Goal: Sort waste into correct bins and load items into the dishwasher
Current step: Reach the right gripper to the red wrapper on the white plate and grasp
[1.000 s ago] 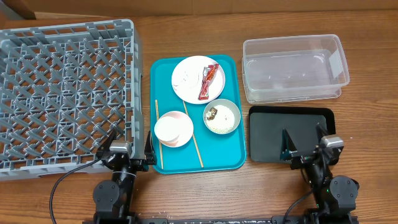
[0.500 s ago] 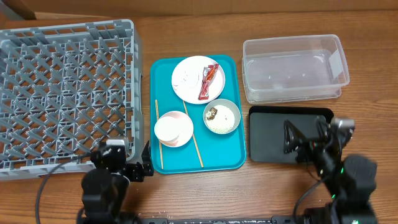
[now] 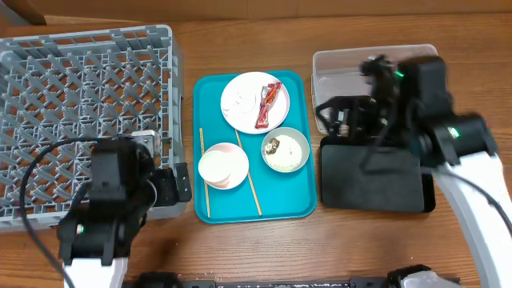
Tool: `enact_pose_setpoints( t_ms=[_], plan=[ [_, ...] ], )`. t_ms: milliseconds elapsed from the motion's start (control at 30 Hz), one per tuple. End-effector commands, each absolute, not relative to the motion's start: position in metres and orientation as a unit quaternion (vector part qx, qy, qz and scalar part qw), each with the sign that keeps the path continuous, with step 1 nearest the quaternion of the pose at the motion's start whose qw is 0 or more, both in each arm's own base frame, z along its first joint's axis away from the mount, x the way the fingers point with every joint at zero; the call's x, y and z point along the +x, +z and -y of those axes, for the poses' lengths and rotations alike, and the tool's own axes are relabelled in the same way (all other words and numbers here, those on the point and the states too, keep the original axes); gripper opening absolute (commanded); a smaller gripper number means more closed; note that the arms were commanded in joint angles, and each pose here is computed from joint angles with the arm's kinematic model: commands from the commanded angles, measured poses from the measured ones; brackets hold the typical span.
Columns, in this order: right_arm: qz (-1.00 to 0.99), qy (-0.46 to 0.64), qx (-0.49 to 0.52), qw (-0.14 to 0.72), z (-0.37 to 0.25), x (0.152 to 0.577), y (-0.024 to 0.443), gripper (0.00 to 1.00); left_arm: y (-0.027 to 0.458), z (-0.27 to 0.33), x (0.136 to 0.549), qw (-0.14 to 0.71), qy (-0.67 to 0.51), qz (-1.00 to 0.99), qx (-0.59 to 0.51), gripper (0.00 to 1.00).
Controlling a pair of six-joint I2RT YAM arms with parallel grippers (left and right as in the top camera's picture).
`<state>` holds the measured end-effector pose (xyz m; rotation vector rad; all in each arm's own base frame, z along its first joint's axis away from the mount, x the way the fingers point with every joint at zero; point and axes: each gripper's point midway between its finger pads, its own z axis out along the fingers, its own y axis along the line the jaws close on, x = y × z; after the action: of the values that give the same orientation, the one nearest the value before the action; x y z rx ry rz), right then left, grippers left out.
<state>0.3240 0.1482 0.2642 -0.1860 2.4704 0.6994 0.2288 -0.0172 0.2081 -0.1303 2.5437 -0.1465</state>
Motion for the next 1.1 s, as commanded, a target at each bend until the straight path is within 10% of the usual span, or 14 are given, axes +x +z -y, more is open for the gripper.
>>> enact_pose_setpoints(
  t_ms=[0, 367, 1067],
  plan=[
    [-0.923, 0.265, -0.117, 0.254, -0.181, 0.341, 0.262, 1.00, 0.202, 0.017, 0.225, 0.253, -0.054, -0.964, -0.063, 1.00],
    [-0.878, 0.316, -0.128, 0.335, -0.235, 0.400, 0.271, 1.00, 0.216, 0.017, 0.218, 0.245, -0.060, -0.965, -0.070, 1.00],
    [-0.946, 0.187, -0.086, 0.249, -0.295, 0.446, 0.060, 0.83, 0.230, -0.002, 0.222, 0.264, -0.052, -0.956, -0.112, 1.00]
  ],
)
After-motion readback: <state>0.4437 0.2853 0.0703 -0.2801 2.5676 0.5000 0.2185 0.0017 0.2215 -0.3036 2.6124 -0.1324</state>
